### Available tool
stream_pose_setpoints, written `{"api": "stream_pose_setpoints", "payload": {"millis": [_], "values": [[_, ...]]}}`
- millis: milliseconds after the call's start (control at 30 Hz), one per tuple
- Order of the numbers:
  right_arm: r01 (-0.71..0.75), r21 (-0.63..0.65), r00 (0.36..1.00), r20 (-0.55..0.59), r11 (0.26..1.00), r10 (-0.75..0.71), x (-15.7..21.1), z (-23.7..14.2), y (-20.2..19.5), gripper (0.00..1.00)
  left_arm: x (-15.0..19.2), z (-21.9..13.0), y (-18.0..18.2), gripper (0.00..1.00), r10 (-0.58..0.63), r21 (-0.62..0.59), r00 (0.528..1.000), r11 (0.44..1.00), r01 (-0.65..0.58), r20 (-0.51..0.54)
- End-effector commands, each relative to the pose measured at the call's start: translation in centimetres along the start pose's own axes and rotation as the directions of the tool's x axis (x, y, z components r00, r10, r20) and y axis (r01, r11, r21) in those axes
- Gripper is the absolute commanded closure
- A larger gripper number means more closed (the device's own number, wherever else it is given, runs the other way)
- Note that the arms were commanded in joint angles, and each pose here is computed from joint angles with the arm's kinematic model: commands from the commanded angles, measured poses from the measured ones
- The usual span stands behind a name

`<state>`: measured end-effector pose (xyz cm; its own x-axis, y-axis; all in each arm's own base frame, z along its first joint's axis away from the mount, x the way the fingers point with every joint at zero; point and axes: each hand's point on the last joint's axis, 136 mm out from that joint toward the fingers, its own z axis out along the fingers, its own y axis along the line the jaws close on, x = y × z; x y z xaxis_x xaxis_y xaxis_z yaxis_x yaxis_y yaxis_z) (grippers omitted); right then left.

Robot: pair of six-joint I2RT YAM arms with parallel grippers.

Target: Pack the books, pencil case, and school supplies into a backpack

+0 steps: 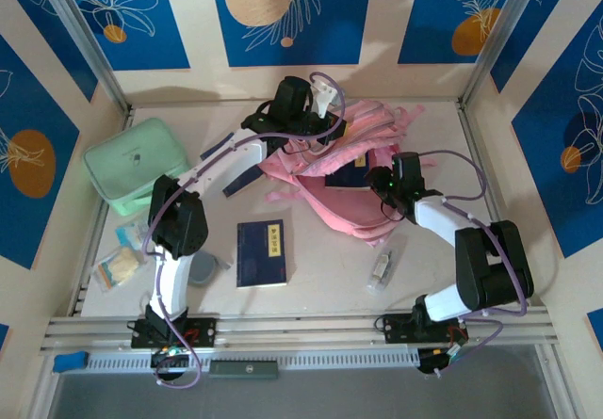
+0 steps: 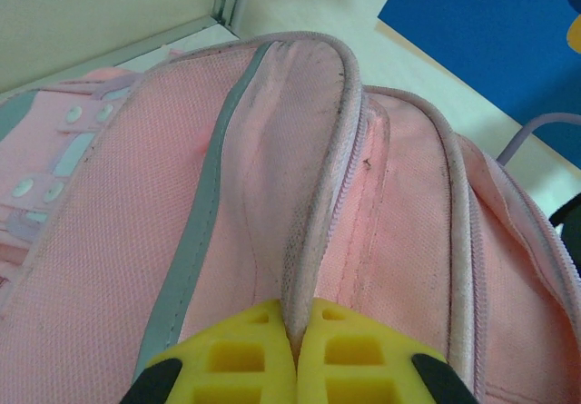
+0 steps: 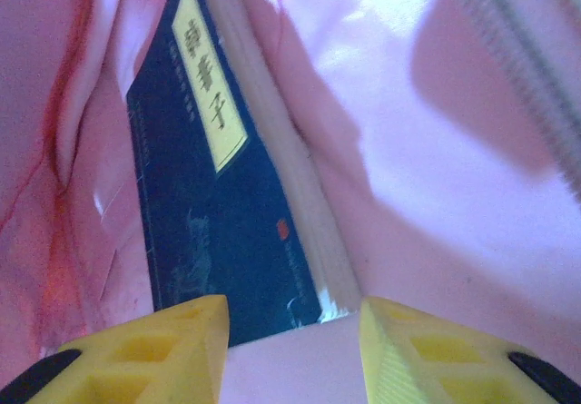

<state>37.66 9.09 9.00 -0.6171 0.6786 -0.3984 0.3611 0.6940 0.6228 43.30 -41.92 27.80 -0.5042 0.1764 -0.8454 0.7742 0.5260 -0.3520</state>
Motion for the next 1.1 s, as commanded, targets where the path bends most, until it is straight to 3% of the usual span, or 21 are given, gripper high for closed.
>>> {"api": "stream_pose_setpoints", "payload": {"millis": [0,267,467,633,700,867,1067], "values": [[0.064,-0.026,0.998,-0.026,0.998,-0.065,1.2,-2.2,0.5,0.57,-4.3,-2.4,-2.5,1.00,0.059,0.083,0.990,0.994,-0.070,0.130],[0.073,-0.006,0.992,-0.105,0.997,-0.073,3.8,-7.8,-1.2,0.56,-0.8,-0.7,-1.6,1.00,-0.009,0.102,0.999,0.995,0.005,0.034],[0.099,-0.050,0.988,-0.114,0.994,-0.104,4.6,-12.5,-0.6,0.56,3.7,0.9,-1.1,0.98,-0.089,0.120,0.993,0.988,0.098,-0.082],[0.161,-0.153,0.975,-0.131,0.975,-0.181,4.7,-15.5,2.3,0.53,5.5,0.8,-1.3,0.82,-0.129,0.120,0.985,0.982,0.143,-0.119],[0.185,-0.179,0.965,-0.152,0.966,-0.213,4.8,-16.2,3.3,0.53,5.2,0.1,-1.7,0.65,-0.151,0.120,0.982,0.979,0.165,-0.117],[0.241,-0.225,0.932,-0.219,0.944,-0.290,5.9,-17.2,5.4,0.53,4.1,-3.3,-3.0,0.46,-0.228,0.157,0.972,0.959,0.234,-0.057],[0.283,-0.264,0.866,-0.343,0.922,-0.364,9.6,-16.8,6.7,0.51,7.4,-8.9,-0.4,0.39,-0.437,0.038,0.899,0.899,0.437,-0.010]]}}
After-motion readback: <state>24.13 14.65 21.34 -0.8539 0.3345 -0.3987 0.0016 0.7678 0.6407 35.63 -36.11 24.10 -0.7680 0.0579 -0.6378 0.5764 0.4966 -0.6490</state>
